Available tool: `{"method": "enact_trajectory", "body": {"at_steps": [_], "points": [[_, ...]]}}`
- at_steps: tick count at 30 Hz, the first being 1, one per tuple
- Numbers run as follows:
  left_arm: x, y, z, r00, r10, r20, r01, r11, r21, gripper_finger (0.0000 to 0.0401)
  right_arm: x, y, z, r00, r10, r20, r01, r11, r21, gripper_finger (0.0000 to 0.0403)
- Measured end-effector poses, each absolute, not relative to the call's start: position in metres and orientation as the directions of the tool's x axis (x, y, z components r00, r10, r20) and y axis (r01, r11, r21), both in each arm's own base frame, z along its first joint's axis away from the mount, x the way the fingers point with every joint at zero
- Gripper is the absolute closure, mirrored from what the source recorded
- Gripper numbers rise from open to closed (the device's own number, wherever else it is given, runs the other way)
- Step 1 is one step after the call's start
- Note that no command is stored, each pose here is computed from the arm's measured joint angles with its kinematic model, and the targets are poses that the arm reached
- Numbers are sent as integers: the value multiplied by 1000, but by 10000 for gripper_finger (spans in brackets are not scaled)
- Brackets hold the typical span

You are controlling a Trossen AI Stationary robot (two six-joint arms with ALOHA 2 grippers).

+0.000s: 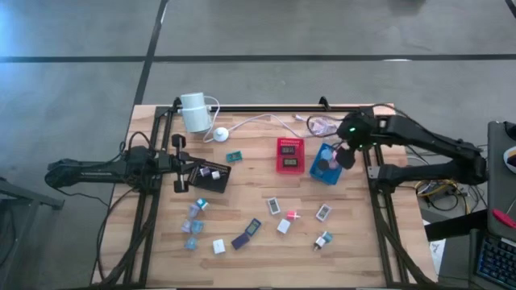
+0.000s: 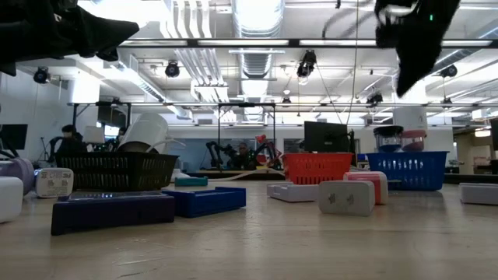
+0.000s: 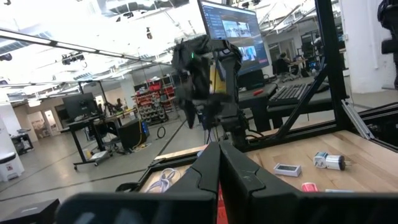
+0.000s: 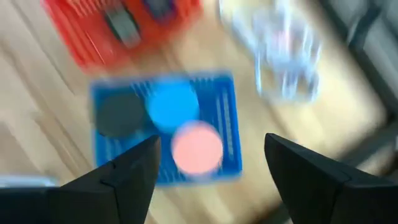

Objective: Pick & Place Office items
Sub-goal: Put the light blue digital clock into the red bin

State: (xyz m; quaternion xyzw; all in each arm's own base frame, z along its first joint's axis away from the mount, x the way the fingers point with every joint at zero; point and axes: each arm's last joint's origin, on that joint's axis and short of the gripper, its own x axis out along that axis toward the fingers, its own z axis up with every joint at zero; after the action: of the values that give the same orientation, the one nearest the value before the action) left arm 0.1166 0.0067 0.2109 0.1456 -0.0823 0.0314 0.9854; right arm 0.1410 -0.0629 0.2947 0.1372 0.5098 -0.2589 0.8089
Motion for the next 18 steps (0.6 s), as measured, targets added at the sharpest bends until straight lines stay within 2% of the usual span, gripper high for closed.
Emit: {"method": "enact_trajectory", "body": {"at_steps": [5, 8, 13, 18], "points": [[117, 7, 211, 985, 38, 171, -83, 962, 262, 389, 133, -51, 330, 724, -319, -612, 432, 901, 42, 162], [117, 7, 211, 985, 38, 171, -81, 963, 255, 389, 123, -44, 338, 868, -305, -393, 354, 934, 55, 183], [117, 7, 210, 986, 38, 162, -79, 964, 255, 389, 112, -37, 324, 966, -236, -108, 243, 968, 59, 216], [117, 7, 210, 986, 38, 162, -79, 964, 255, 389, 108, -33, 293, 984, -169, 57, 168, 985, 30, 252]]}}
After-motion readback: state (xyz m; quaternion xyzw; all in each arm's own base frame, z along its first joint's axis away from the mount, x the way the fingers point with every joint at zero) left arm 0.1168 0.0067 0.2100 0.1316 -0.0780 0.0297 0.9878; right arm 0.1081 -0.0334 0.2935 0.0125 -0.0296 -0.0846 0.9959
